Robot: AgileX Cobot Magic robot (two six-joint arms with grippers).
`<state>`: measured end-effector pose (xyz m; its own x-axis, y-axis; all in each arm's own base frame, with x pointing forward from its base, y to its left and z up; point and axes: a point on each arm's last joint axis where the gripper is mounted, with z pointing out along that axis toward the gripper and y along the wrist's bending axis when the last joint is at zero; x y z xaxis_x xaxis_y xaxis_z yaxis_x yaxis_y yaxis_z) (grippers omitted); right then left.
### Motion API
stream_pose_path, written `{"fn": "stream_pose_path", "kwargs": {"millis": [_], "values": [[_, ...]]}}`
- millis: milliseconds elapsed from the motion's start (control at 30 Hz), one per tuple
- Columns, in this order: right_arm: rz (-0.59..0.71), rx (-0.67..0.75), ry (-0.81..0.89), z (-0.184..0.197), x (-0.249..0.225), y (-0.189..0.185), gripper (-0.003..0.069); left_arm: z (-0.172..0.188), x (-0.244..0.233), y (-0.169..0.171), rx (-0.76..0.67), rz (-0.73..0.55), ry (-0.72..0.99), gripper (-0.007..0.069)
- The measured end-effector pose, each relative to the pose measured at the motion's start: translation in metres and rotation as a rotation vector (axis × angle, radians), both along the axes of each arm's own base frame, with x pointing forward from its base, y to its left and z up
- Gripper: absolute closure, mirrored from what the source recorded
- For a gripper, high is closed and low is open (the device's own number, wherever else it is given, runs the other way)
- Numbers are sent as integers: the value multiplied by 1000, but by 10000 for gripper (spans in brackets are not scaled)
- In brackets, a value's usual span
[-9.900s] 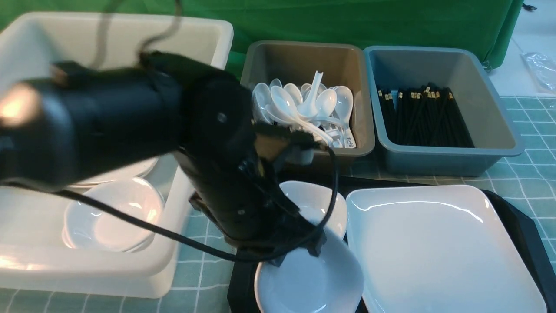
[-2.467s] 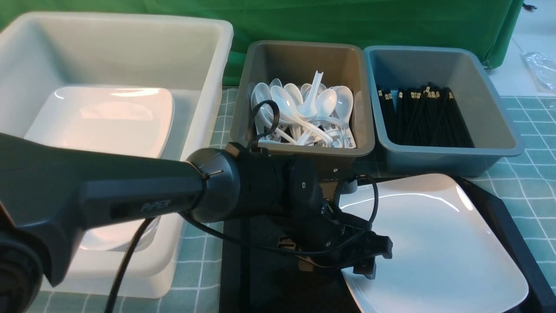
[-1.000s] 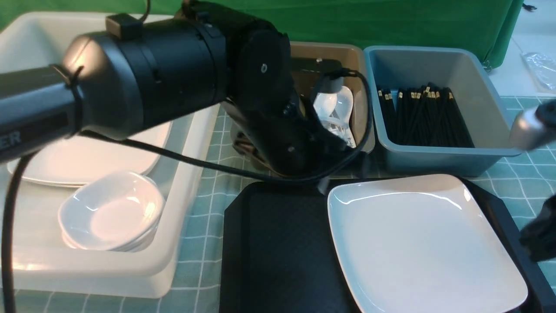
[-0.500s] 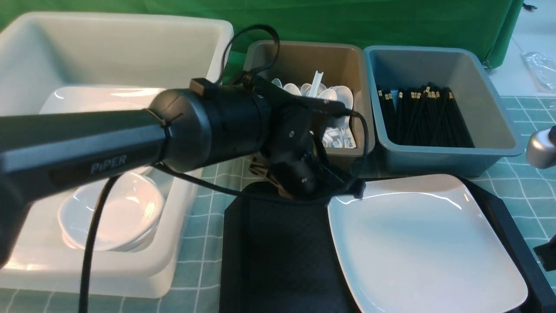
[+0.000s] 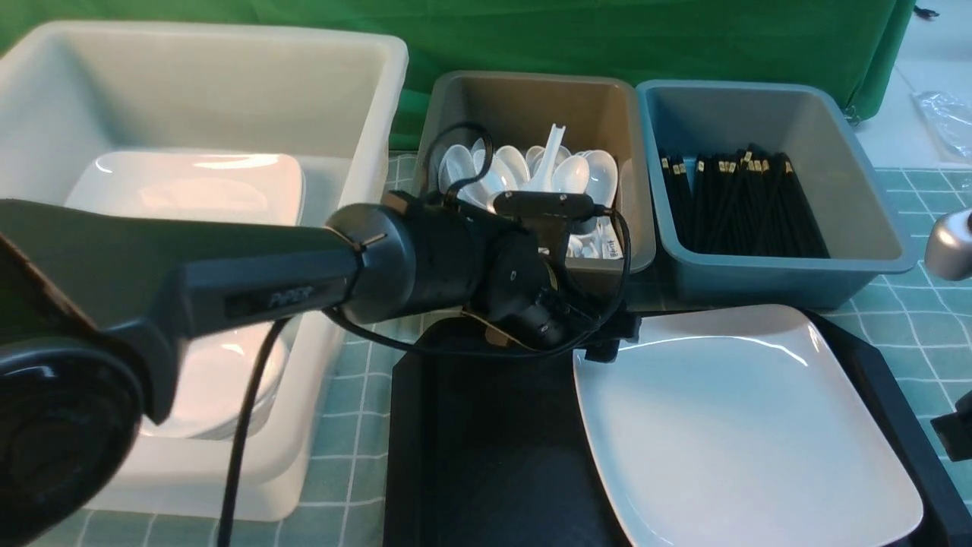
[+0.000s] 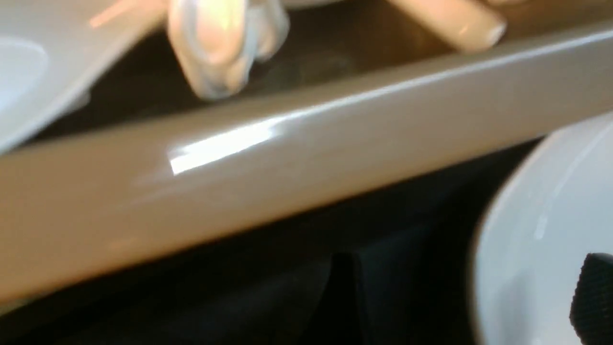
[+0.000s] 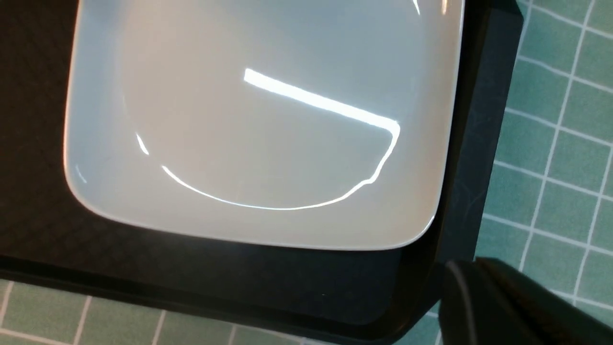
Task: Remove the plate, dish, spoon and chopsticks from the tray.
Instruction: Use the right arm to grab a plate from the dinner plate
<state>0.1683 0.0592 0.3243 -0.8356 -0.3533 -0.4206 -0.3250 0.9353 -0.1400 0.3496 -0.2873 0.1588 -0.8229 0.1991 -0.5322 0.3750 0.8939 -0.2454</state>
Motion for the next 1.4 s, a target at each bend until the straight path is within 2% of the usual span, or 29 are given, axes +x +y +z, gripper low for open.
{"fn": "stream_pose_path", "kwargs": {"millis": [200, 367, 433, 600, 800, 967, 1167, 1200, 1300, 1400], "values": [[1, 3, -6, 0, 0, 0, 643, -8, 1, -5, -56, 30, 27, 201], [1, 3, -6, 0, 0, 0, 643, -8, -3, -4, -63, 43, 87, 463], [1, 3, -6, 0, 0, 0, 643, -5, -4, -3, -81, 68, 121, 501], [1, 2, -6, 0, 0, 0, 643, 10, -10, 11, -15, 47, 192, 500], [-16, 11, -7, 0, 1, 0, 643, 42, -19, 30, 110, -36, 173, 520], [-31, -10, -20, 1, 2, -2, 643, 38, -27, 39, 200, -68, 232, 505], [-188, -69, -55, 3, 8, -26, 643, 33, -34, 47, 242, -69, 257, 489], [-241, -66, -47, 2, 10, -36, 643, 35, -34, 50, 250, -60, 255, 489], [-290, -39, 13, -2, 10, -47, 643, 37, -28, 60, 252, -32, 249, 493], [-285, 55, 149, -13, 14, -51, 643, 36, -18, 77, 253, 8, 262, 498]]}}
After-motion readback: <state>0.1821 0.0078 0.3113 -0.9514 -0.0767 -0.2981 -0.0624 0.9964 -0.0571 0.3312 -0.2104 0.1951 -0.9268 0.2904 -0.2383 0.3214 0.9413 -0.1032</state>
